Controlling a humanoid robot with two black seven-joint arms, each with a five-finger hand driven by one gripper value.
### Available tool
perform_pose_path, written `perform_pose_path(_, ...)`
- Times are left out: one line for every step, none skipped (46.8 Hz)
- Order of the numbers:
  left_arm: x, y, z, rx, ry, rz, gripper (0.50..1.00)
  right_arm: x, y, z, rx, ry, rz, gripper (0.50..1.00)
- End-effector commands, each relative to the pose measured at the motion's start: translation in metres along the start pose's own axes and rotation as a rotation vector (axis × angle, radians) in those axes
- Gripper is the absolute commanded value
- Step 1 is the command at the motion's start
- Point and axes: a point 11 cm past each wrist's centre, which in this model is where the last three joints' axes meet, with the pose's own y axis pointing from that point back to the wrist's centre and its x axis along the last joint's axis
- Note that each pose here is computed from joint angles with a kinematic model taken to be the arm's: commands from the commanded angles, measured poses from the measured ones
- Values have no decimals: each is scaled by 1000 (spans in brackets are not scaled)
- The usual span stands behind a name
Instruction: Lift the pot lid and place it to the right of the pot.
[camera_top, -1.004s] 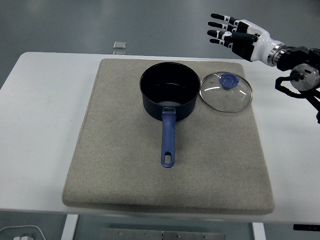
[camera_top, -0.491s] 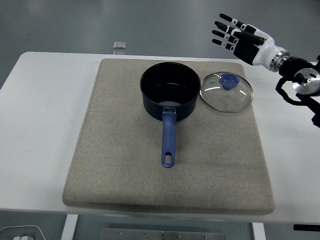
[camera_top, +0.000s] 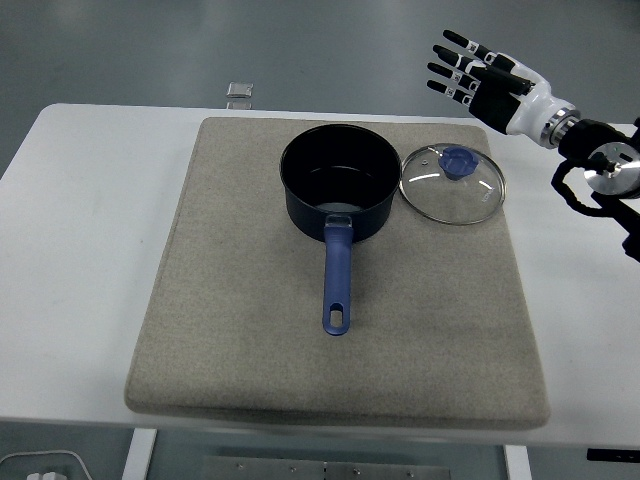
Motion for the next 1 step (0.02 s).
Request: perform_pose_path(0, 0, 0, 0, 0, -1, 1000, 1, 1, 1, -1, -1, 4, 917)
